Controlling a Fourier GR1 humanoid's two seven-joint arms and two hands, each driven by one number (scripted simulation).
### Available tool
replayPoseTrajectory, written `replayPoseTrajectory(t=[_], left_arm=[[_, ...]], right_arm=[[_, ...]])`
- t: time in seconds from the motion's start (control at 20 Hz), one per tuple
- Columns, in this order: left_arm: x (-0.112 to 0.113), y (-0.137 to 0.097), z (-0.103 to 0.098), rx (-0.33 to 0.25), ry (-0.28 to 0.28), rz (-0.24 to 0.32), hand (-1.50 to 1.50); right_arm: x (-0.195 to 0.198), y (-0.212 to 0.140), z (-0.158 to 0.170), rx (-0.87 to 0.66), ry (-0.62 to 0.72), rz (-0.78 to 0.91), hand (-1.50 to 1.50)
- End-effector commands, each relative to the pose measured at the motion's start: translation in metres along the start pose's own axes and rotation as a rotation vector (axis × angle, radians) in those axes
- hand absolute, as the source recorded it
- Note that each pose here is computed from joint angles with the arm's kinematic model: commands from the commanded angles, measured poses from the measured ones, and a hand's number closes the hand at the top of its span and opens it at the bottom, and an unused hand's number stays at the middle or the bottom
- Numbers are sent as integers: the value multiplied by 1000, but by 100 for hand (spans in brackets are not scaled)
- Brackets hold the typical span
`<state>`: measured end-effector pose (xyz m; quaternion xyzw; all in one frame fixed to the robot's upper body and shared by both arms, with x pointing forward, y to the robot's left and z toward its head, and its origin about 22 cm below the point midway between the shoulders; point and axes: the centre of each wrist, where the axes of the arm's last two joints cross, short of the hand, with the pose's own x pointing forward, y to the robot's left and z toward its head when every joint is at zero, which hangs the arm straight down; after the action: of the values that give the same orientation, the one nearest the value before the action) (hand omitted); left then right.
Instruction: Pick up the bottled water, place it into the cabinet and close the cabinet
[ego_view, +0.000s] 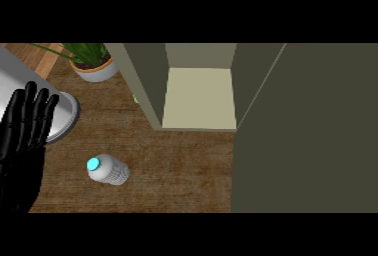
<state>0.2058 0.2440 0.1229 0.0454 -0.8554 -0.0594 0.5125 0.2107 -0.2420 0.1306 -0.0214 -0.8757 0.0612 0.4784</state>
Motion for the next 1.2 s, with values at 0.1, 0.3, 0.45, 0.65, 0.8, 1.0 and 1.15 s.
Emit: replayPoseTrajectory(t=[0.1,0.3,0.45,0.65,0.8,1.0,1.15], left_arm=[[-6,41,9,-25,-31,54,-150],[-24,25,17,-51,116,293,-150],[-15,40,21,-40,151,315,-150],[25,63,43,-65,176,295,-150],[-4,58,51,-31,189,276,-150],[22,60,47,-11,245,185,-150],[8,63,70,-4,304,155,-150]], right_arm=[[4,-7,23,-38,33,-14,-150],[12,21,33,161,140,-213,-150],[24,16,48,199,173,-223,-150],[58,18,65,177,161,-229,-150],[84,13,84,179,149,-247,-150],[87,18,86,172,170,-248,-150],[92,31,96,166,169,-258,-150]])
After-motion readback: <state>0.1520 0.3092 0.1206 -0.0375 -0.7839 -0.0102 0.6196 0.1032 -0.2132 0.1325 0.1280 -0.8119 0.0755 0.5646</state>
